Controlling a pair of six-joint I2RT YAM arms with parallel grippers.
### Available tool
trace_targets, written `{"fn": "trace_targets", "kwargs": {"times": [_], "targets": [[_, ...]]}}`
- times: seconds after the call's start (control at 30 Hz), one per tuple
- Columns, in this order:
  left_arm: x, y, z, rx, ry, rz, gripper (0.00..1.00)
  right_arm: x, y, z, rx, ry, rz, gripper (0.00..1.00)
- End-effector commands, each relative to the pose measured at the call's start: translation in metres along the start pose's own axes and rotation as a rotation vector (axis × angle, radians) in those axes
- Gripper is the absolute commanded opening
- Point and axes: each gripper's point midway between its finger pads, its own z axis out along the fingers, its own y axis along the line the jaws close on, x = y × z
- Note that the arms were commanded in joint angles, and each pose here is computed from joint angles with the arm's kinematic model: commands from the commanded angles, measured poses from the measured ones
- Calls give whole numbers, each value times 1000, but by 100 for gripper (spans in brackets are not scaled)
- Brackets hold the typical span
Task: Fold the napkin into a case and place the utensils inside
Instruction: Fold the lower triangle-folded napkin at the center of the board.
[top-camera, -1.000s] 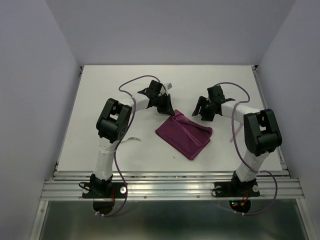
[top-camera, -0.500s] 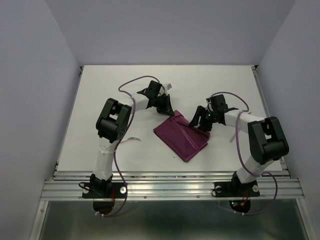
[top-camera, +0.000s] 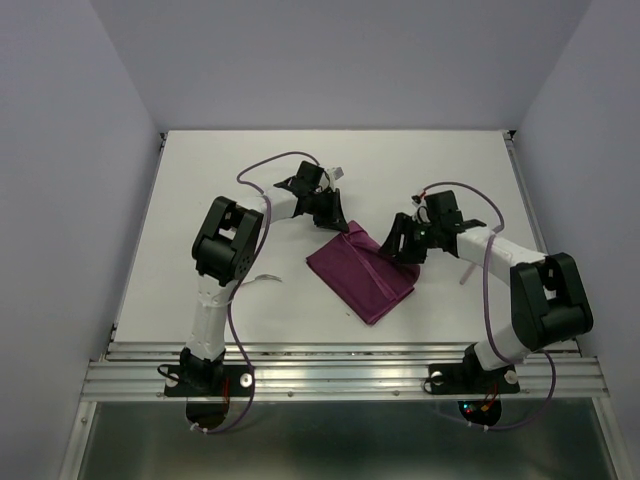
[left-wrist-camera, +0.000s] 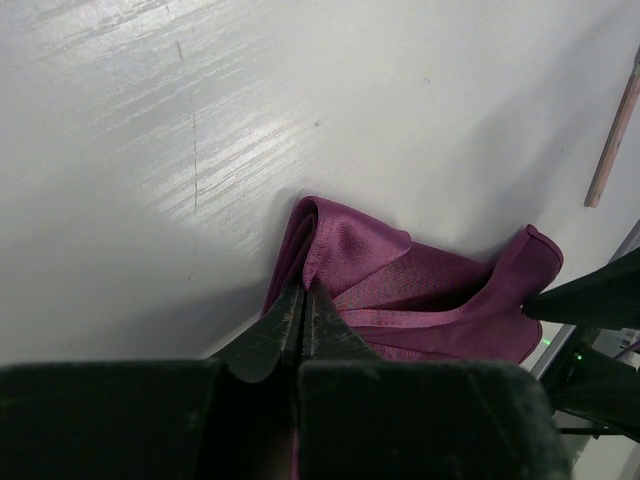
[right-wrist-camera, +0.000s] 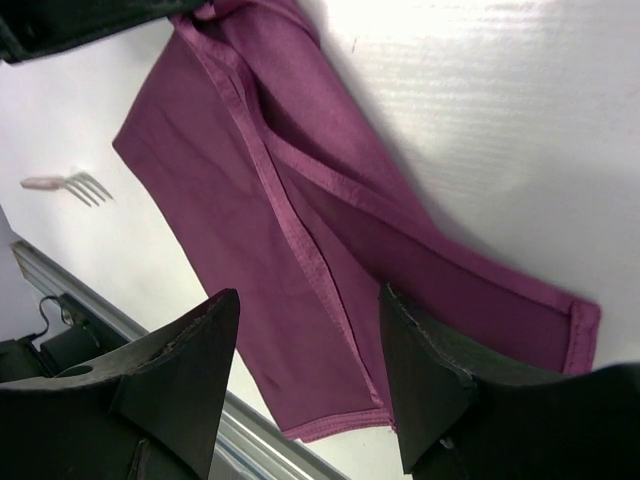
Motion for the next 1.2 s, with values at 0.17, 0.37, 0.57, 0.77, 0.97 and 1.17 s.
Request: {"fn": "trace_targets", "kwargs": {"times": [0.17, 0.37, 0.57, 0.77, 0.97, 1.17], "targets": [[-7, -10, -15, 21, -26, 33, 0, -9, -22, -15, 176, -107, -8, 63], [-3, -9, -16, 19, -15, 35, 0, -28, -48, -38, 305, -271, 116, 66], [-3, -10, -16, 25, -14, 38, 0, -8, -70, -34, 270, -210, 269, 78], [-2, -10, -14, 29, -11, 34, 0, 10, -61, -24, 157, -174, 347, 83], [-1, -10, -15, 32, -9, 34, 0, 7, -50, -16, 59, -184, 344, 82], [-1, -10, -14, 35, -7, 35, 0, -13, -33, -15, -37, -237, 280, 79]]}}
